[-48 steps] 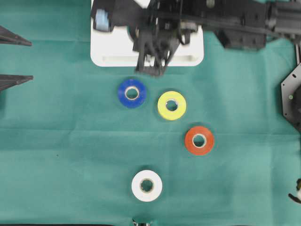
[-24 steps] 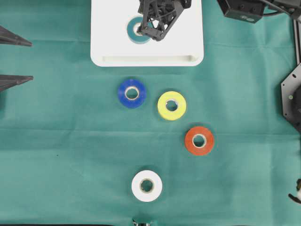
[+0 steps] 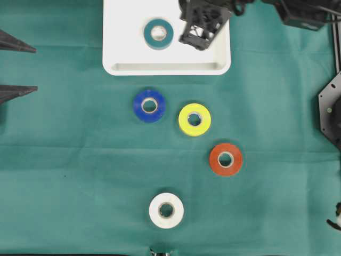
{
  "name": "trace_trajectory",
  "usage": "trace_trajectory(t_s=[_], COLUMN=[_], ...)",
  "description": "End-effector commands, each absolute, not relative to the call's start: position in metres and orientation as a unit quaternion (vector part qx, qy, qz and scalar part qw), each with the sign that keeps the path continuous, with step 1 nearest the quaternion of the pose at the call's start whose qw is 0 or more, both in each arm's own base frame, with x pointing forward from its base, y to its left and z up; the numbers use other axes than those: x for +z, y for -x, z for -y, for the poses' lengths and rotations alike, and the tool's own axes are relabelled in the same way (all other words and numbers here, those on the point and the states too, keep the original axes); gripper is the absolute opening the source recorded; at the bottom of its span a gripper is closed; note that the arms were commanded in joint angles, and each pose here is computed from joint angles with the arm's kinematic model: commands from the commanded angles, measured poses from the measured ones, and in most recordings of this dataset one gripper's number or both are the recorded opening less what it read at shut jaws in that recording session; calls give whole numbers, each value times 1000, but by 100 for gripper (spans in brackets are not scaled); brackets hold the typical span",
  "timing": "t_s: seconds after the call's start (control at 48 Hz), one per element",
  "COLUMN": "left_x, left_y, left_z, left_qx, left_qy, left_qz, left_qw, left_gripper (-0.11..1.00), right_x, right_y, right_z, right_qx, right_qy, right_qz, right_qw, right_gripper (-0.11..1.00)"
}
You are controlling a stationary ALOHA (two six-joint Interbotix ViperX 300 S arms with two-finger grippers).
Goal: Pick up the tape from a random location and place it into the white case.
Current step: 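Lift the black roll with the right gripper and carry it to the tray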
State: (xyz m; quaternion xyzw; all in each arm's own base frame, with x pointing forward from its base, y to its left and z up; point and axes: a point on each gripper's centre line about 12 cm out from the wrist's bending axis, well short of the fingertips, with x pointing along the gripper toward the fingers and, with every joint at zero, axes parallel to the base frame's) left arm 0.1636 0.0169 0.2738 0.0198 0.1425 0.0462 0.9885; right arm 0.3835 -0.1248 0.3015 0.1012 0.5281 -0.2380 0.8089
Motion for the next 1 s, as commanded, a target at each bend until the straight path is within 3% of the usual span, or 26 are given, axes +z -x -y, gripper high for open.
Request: trace_trajectory(t_s=[0.0,0.438,0.98], left_x=[277,277,276], left_y=[-166,-166,-166], left_z=[-17,-17,-17], left_qx=[46,46,45], left_qy=[-22,-22,-22], left_qz=[-141,-140,-140], left_qw=[989,989,989], left_gripper=[96,96,96], right_x=[318,303,201], right_y=[-371,-368,-380], right_z=[123,126,140], right_qx=[-239,-237,-232], right_qy=[-101,-100,-117], right_qz=[-498,-488,-492], right_qw=[827,834,831], right_gripper=[25,25,25])
